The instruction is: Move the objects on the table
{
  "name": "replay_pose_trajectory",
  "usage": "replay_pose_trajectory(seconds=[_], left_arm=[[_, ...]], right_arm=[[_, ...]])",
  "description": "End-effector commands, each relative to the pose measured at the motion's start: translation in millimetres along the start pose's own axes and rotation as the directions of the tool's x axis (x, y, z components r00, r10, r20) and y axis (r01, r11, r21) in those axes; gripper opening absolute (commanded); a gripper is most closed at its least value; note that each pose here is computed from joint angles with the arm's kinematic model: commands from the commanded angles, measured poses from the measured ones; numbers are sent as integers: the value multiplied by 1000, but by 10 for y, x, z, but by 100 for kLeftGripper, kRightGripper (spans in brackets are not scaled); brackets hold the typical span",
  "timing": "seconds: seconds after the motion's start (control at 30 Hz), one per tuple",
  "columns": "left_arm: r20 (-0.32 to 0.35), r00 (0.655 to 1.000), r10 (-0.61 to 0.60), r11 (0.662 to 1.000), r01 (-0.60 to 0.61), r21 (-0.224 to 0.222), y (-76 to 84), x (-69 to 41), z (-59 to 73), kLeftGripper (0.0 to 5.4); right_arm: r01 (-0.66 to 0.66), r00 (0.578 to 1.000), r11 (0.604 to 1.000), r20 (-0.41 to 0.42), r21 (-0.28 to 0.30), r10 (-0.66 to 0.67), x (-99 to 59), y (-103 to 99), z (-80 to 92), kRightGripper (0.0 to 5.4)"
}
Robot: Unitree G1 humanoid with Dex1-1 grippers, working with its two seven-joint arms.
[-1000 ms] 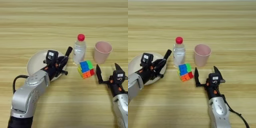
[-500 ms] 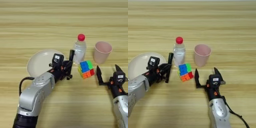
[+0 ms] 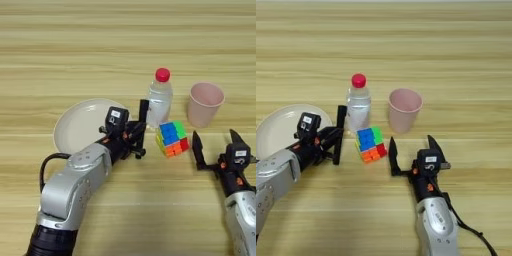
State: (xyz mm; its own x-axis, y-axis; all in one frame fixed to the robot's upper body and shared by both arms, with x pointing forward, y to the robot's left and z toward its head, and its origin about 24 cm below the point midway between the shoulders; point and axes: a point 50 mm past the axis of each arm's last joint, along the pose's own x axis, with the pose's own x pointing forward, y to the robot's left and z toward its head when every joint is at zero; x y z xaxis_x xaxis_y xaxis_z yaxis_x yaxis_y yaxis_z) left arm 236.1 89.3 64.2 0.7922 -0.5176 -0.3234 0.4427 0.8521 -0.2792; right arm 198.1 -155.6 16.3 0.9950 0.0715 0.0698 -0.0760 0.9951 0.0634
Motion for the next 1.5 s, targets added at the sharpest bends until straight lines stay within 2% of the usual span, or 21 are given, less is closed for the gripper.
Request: replay_pose_trajectory(seconds=[0.03,0.33,0.8,1.07,1.5], left_arm=[[-14,999,44,999,-44,-1,102,-83,-55,93],[-27,996,82,997,-83,-10,189,-128,-114,93],[-24,998,65,998,-64,9,168,-14,-70,93],[-21,999,38,999,-37,24,102,46,-26,93],[-23,999,30,999,-29,33,87,53,-20,93]], right_arm=[[6,1000,1000,7,1,-6,11,0,17,540],[-13,1000,1000,14,-3,13,49,19,39,540],[-1,1000,1000,10,-5,1,26,17,37,540],[5,1000,1000,9,-2,-5,23,28,27,540],[15,1000,1000,8,-1,-15,-1,24,23,540]])
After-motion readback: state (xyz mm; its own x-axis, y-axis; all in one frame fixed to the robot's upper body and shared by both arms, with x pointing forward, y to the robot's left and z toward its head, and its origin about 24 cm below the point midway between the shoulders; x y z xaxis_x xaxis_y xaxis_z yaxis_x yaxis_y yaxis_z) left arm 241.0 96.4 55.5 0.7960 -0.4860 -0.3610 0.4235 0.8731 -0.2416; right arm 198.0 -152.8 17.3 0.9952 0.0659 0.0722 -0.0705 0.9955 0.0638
